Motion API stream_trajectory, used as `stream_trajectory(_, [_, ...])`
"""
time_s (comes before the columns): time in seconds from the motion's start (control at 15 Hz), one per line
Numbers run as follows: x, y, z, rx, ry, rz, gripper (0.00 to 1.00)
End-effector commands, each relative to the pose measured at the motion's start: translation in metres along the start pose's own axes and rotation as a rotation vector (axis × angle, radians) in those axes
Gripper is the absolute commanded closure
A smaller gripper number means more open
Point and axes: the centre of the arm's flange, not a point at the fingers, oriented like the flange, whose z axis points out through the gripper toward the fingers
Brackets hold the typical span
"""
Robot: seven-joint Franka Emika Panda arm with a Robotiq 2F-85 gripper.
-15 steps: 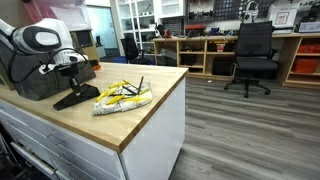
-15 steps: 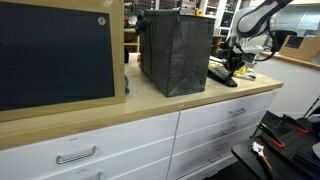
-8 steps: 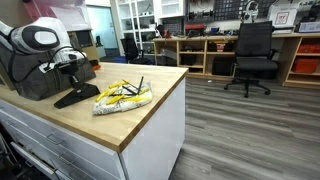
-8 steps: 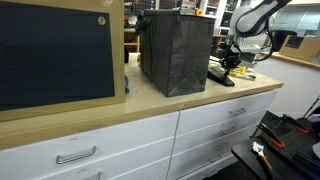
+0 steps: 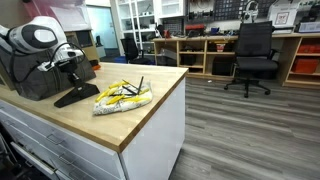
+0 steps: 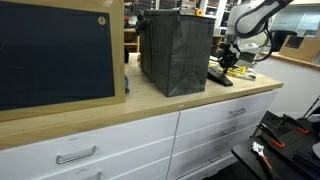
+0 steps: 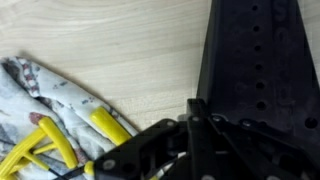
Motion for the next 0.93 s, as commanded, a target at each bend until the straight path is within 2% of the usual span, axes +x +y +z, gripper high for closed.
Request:
stream_trajectory(0.0, [-0.004, -0.002, -0.02, -0.07, 0.077, -0.065, 1.0])
stream_trajectory(0.13, [-0.007, -0.006, -0.031, -0.072, 0.1, -0.104, 1.0])
stream_trajectory(0.4, [-0.016, -0.018, -0.072, 0.021, 0.063, -0.171, 1.0])
stream_trajectory(0.47, [-0.02, -0.02, -0.084, 0.066, 0.026, -0.204, 1.0])
stream_trajectory(0.67, [-0.034, -0.023, -0.124, 0.129, -0.073, -0.262, 1.0])
stream_trajectory(0.87, [-0.049, -0.017, -0.171, 0.126, -0.193, -0.255, 1.0])
